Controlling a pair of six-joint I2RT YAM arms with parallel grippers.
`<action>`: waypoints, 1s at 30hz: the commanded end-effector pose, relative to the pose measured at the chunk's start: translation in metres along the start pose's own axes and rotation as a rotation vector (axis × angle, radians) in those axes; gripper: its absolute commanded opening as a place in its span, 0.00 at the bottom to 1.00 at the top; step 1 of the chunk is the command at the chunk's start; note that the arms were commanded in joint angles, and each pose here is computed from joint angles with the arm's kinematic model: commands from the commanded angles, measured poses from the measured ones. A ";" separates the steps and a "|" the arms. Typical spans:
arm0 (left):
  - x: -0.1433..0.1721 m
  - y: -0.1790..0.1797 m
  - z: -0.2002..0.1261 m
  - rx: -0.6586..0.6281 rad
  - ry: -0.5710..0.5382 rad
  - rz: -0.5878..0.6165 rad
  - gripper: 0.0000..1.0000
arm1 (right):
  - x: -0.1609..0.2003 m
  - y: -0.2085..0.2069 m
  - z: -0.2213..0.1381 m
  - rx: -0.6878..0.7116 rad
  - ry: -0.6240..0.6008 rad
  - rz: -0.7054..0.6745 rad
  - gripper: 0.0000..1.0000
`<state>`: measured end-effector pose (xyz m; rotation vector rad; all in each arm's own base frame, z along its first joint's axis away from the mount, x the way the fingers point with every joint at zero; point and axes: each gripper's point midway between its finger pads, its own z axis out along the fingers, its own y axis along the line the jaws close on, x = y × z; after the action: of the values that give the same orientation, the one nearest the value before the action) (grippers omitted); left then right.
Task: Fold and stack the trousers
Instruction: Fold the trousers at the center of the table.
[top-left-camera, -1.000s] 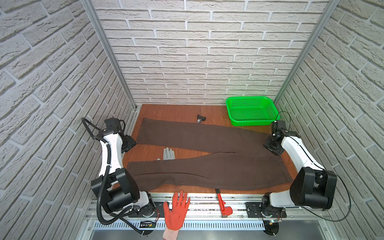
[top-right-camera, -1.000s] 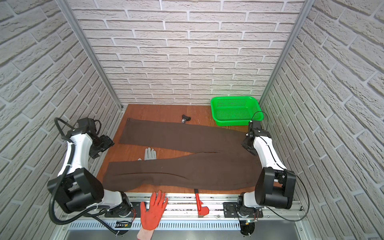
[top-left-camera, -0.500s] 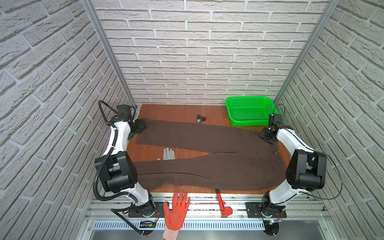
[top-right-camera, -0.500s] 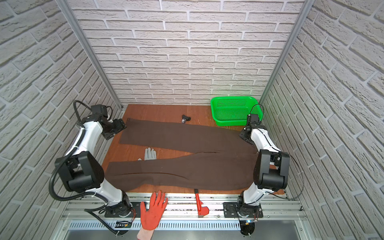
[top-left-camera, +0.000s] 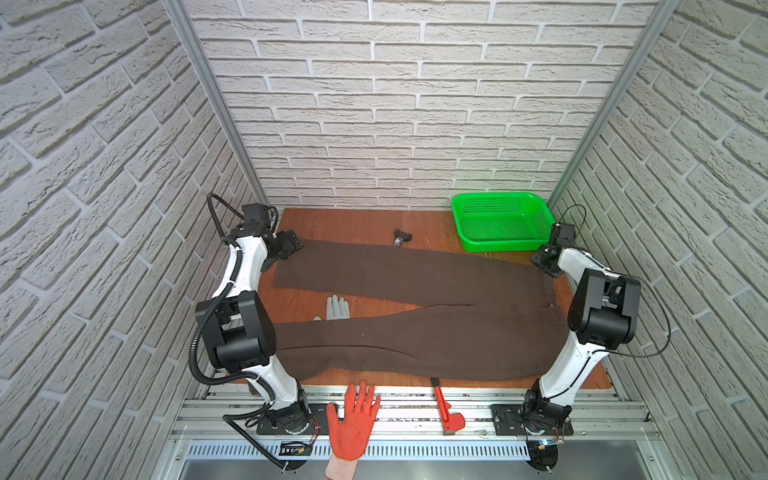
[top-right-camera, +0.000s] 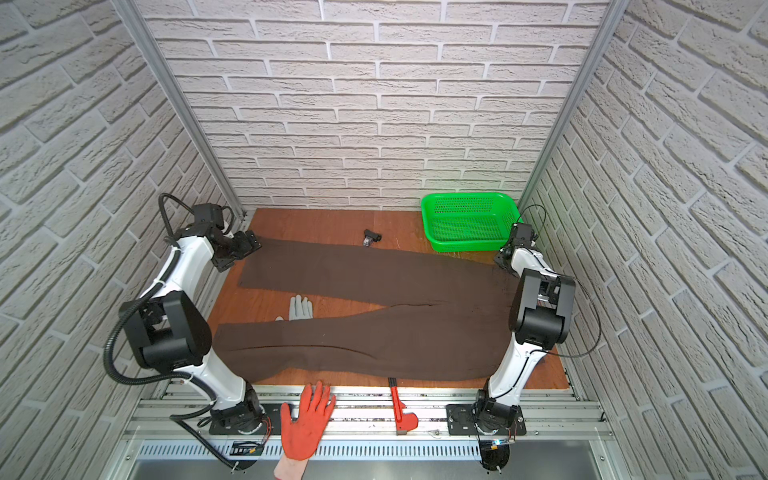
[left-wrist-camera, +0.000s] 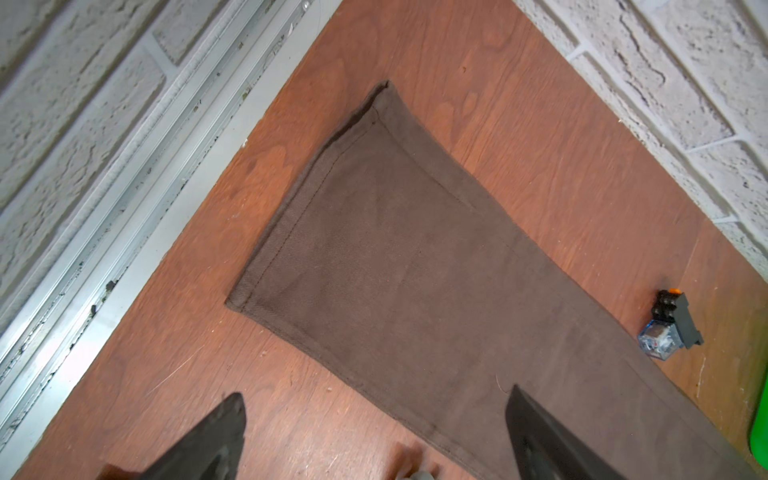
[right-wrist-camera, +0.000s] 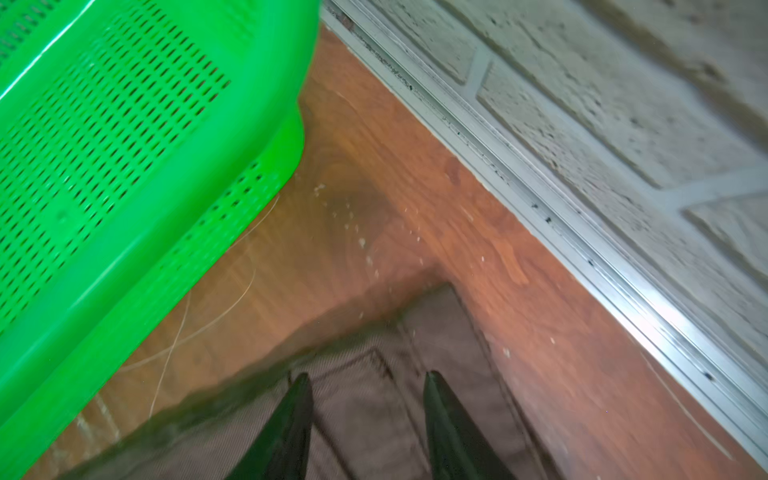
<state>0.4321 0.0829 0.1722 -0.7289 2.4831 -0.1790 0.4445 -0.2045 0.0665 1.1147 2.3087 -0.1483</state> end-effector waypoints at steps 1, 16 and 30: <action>-0.018 -0.008 -0.005 0.022 -0.077 0.020 0.97 | -0.018 0.008 0.013 -0.057 -0.029 0.031 0.46; -0.016 -0.010 0.008 0.028 -0.059 0.041 0.97 | -0.027 -0.012 0.048 -0.077 0.073 0.155 0.47; -0.018 -0.010 0.005 0.025 -0.064 0.034 0.98 | -0.017 -0.047 0.039 -0.012 0.121 0.224 0.47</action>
<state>0.4450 0.0836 0.1731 -0.6914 2.4502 -0.1742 0.4361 -0.2625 0.0268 1.3782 2.2848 -0.0197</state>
